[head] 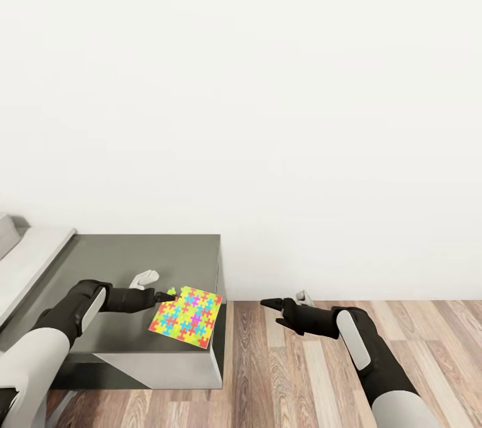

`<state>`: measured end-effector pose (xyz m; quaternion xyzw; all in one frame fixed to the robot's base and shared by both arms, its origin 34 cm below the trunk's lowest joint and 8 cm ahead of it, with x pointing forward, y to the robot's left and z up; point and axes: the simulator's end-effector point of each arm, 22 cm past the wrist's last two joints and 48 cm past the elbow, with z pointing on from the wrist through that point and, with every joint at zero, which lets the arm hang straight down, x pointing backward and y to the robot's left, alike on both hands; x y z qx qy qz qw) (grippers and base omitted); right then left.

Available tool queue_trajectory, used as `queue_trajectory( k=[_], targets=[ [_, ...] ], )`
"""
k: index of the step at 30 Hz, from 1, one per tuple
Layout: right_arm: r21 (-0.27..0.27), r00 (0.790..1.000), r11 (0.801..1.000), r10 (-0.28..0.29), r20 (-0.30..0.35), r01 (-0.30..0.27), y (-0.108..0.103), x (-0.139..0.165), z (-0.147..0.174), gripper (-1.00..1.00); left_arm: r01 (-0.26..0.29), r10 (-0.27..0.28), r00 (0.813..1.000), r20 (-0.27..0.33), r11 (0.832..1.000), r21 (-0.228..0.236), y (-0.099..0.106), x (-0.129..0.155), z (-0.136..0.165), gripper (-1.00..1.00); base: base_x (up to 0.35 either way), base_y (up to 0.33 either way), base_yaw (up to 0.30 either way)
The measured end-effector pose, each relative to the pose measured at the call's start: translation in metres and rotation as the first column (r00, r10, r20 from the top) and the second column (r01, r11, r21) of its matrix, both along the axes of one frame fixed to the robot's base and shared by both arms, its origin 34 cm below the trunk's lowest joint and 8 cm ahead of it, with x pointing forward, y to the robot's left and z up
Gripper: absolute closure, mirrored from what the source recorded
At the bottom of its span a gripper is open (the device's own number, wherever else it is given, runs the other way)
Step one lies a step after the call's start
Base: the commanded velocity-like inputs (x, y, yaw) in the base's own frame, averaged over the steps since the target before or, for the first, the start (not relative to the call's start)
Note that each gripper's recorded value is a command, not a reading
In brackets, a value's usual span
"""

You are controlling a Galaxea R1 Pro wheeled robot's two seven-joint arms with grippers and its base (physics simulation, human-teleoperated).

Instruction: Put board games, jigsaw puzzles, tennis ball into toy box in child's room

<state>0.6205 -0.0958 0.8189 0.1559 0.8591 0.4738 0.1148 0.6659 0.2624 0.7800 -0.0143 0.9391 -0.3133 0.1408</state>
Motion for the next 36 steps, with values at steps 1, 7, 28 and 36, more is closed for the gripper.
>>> queue_trajectory(
  k=[1, 7, 28, 36],
  targets=[
    [0.0, 1.0, 1.0, 0.0, 0.0, 0.0, 0.0, 0.0, 0.0, -1.0, 0.0, 0.0, 1.0, 0.0, 1.0, 0.0, 0.0, 0.0, 0.0, -1.0, 0.0, -0.121, 0.0],
    [0.0, 1.0, 1.0, 0.0, 0.0, 0.0, 0.0, 0.0, 0.0, -1.0, -0.001, 0.001, 1.0, 0.0, 1.0, -0.001, -0.0001, 0.0001, 0.0001, -1.0, 0.0, -0.143, 0.0],
    [0.002, 1.0, 1.0, -0.004, 0.004, 0.004, -0.0004, 0.0008, 0.0002, -1.0, -0.001, 0.001, 1.0, 0.0, 1.0, -0.001, -0.0001, 0.0001, 0.0001, -1.0, 0.0, -0.011, 0.0],
    [0.011, 1.0, 1.0, -0.003, 0.011, 0.002, 0.0013, 0.0011, 0.002, -1.0, -0.001, 0.001, 1.0, 0.0, 1.0, -0.001, -0.0001, 0.0001, 0.0001, -1.0, 0.0, -0.092, 0.0]
  ],
)
